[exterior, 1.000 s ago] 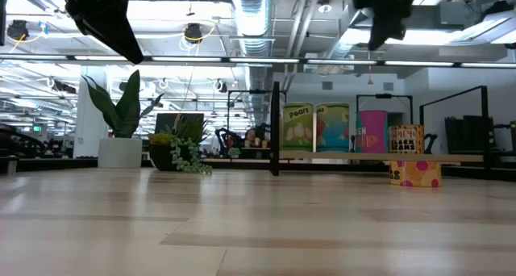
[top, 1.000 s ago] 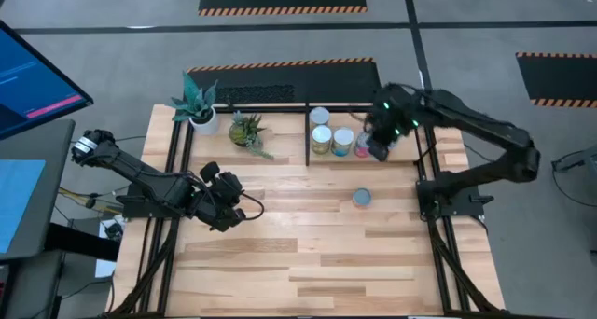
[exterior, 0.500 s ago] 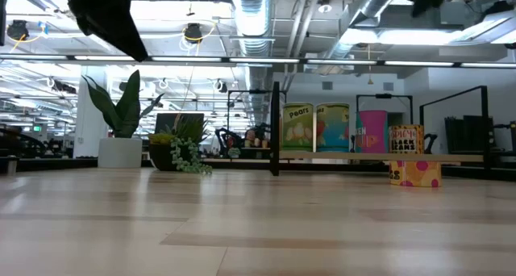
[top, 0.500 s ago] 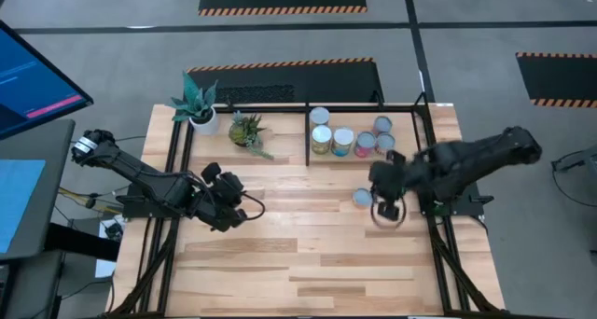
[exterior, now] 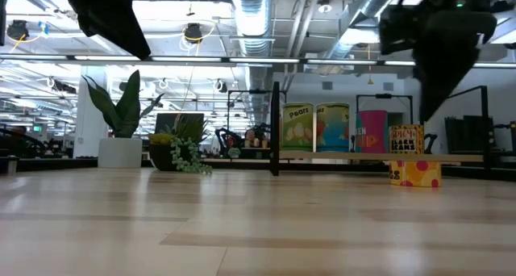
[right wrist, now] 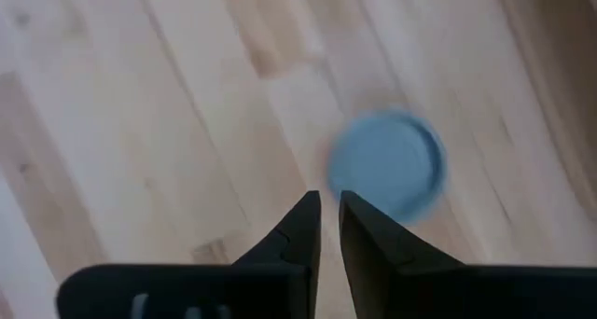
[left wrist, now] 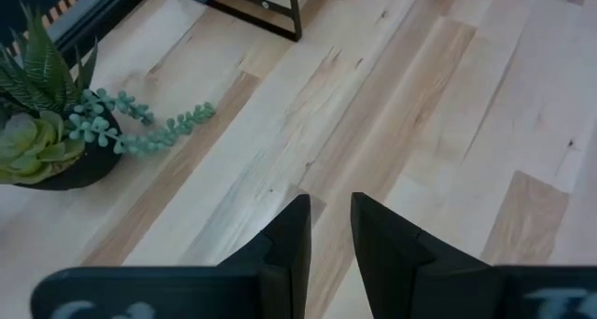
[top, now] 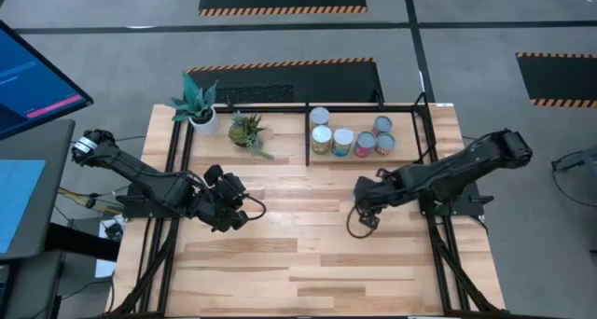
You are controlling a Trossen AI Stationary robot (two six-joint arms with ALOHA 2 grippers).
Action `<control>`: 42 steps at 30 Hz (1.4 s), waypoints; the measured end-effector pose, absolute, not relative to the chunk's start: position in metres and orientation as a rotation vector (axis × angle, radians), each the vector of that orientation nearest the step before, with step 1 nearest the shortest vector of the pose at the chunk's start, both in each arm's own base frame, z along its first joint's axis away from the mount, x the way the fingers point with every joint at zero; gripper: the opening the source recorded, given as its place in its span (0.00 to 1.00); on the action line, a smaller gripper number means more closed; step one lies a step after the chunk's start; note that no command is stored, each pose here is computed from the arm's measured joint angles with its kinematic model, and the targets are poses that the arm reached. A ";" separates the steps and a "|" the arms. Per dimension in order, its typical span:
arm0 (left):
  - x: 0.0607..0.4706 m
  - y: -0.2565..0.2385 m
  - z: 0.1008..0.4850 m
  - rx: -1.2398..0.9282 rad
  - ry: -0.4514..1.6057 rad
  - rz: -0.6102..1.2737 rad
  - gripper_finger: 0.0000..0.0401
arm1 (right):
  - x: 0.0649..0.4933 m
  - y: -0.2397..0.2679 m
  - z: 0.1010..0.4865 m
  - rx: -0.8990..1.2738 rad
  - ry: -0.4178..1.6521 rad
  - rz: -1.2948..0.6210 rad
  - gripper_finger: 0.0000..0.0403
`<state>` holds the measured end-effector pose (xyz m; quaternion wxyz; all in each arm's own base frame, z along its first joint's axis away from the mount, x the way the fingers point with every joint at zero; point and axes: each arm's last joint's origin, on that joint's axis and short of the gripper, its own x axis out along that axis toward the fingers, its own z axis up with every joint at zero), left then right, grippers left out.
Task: Pick and place cans onto a shelf
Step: Put the canned pineapple on the shelf
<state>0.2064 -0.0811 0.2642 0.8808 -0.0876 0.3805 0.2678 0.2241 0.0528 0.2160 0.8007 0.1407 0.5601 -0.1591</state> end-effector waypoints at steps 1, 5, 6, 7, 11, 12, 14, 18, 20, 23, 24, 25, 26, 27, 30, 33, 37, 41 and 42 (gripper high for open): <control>0.206 -0.081 0.264 -0.182 0.793 0.558 0.17 | 0.228 0.052 0.215 0.274 1.189 -0.309 0.17; 0.206 -0.081 0.264 -0.182 0.793 0.558 0.17 | 0.241 0.050 0.206 0.163 1.206 -0.174 0.20; 0.206 -0.081 0.264 -0.182 0.793 0.558 0.17 | 0.243 0.049 0.202 0.152 1.227 -0.161 0.22; 0.206 -0.081 0.264 -0.182 0.793 0.559 0.17 | 0.245 0.049 0.197 0.146 1.250 -0.154 0.24; 0.206 -0.081 0.264 -0.182 0.792 0.559 0.17 | 0.249 0.048 0.179 0.122 1.349 -0.166 0.36; 0.206 -0.081 0.264 -0.182 0.792 0.559 0.17 | 0.250 0.047 0.175 0.113 1.366 -0.166 0.39; 0.206 -0.081 0.264 -0.181 0.793 0.558 0.17 | 0.253 0.047 0.169 0.102 1.381 -0.164 0.45; 0.206 -0.081 0.264 -0.179 0.793 0.558 0.17 | 0.254 0.047 0.163 0.110 1.409 -0.186 0.53; 0.206 -0.081 0.264 -0.178 0.793 0.558 0.17 | 0.254 0.047 0.163 0.118 1.407 -0.193 0.55; 0.206 -0.081 0.264 -0.170 0.795 0.555 0.17 | 0.254 0.047 0.165 0.119 1.398 -0.208 0.56; 0.206 -0.081 0.264 -0.165 0.797 0.552 0.17 | 0.253 0.047 0.166 0.124 1.393 -0.213 0.56; 0.206 -0.081 0.264 -0.161 0.798 0.551 0.17 | 0.253 0.046 0.166 0.125 1.390 -0.215 0.56; 0.206 -0.081 0.264 -0.156 0.799 0.549 0.17 | 0.254 0.046 0.166 0.123 1.388 -0.221 0.56; 0.206 -0.081 0.264 -0.151 0.800 0.547 0.17 | 0.253 0.045 0.166 0.117 1.387 -0.235 0.55; 0.206 -0.081 0.264 -0.139 0.803 0.542 0.17 | 0.254 0.041 0.165 0.122 1.374 -0.307 0.54; 0.206 -0.081 0.264 -0.139 0.804 0.542 0.17 | 0.257 0.035 0.158 0.205 1.392 -0.386 0.53; 0.206 -0.081 0.264 -0.139 0.804 0.541 0.17 | 0.261 0.033 0.147 0.231 1.448 -0.383 0.52; 0.206 -0.081 0.264 -0.137 0.805 0.540 0.17 | 0.263 0.033 0.140 0.257 1.459 -0.440 0.52; 0.206 -0.081 0.264 -0.137 0.805 0.540 0.17 | 0.263 0.033 0.140 0.274 1.452 -0.461 0.52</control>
